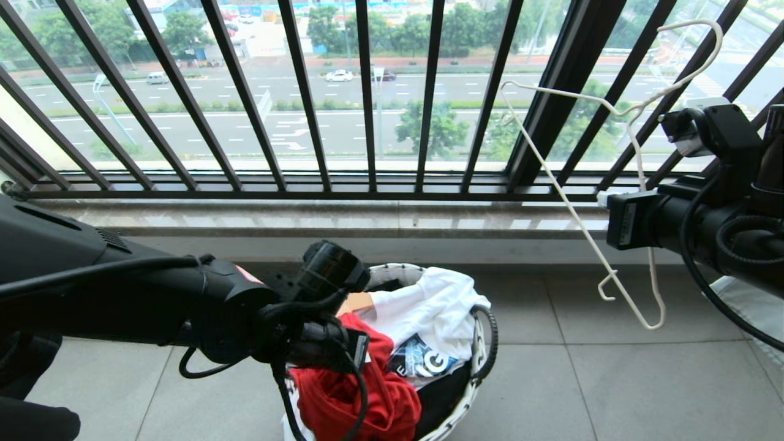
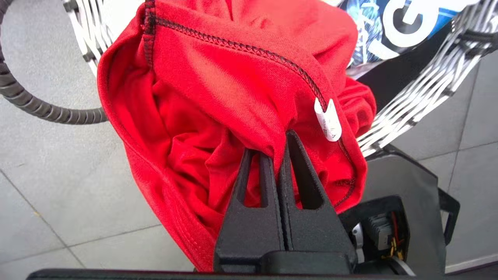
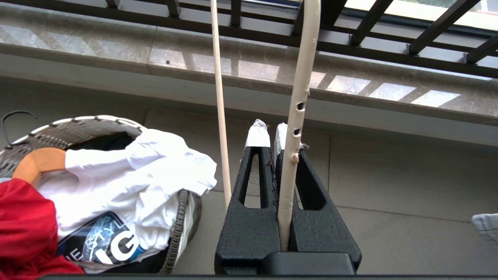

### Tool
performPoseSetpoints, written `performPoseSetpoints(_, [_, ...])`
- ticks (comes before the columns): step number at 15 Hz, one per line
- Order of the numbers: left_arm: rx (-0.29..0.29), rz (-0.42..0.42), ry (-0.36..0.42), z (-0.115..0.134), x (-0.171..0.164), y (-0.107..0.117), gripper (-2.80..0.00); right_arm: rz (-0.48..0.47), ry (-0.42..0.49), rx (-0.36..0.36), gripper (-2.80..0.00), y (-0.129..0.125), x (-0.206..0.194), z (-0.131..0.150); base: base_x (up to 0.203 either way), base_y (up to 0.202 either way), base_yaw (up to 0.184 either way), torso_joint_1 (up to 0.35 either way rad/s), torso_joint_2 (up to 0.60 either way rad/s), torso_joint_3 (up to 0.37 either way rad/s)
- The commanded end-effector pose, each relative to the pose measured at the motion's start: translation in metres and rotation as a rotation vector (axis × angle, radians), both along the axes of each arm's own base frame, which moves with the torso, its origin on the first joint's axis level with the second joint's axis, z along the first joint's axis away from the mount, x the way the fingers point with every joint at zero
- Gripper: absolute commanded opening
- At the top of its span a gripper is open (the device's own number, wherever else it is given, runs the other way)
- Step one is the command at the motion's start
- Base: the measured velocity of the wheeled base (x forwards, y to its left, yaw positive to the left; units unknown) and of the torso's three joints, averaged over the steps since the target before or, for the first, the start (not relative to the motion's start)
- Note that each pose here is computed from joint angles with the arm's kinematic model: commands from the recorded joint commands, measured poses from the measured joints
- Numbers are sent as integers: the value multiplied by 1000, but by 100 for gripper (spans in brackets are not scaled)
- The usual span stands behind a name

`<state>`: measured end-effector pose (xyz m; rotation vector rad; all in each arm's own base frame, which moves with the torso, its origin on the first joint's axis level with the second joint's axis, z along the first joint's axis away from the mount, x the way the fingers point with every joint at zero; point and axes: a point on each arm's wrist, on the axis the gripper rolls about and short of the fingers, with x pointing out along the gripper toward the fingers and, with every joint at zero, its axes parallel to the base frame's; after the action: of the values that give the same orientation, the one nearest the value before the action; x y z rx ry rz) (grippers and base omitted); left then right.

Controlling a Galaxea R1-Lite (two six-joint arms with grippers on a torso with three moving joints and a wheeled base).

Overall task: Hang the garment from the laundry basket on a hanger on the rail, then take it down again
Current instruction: Pick up clothes from the basket

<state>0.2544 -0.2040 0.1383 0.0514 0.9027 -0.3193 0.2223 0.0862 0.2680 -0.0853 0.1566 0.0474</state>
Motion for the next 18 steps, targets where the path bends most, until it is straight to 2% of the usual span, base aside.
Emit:
performPoseSetpoints(1, [-117, -3, -135, 21, -8, 5, -280, -1, 1, -1, -280, 0, 1, -1, 0, 0, 0, 0, 0, 0])
performPoseSetpoints(3, [-188, -21, -215, 37, -20, 7, -280, -1, 1, -1, -280, 0, 1, -1, 0, 0, 0, 0, 0, 0])
performPoseSetpoints(7, [-276, -73, -303, 70, -50, 14, -280, -1, 1, -1, -280, 0, 1, -1, 0, 0, 0, 0, 0, 0])
performPoseSetpoints(9, [-239, -123, -254, 54, -57, 2, -280, -1, 1, -1, -280, 0, 1, -1, 0, 0, 0, 0, 0, 0])
performPoseSetpoints(12, [-111, -160, -118, -1, -48, -24, -280, -7, -3, 1, -280, -1, 1, 1, 0, 0, 0, 0, 0, 0])
performPoseSetpoints(15, [0, -167, -30, -47, -43, -40, -280, -22, -8, 1, -280, -5, 2, 2, 0, 0, 0, 0, 0, 0])
performPoseSetpoints(18, [59, -185, 3, -65, -48, -46, -280, -24, -9, 1, -280, -5, 2, 2, 0, 0, 0, 0, 0, 0])
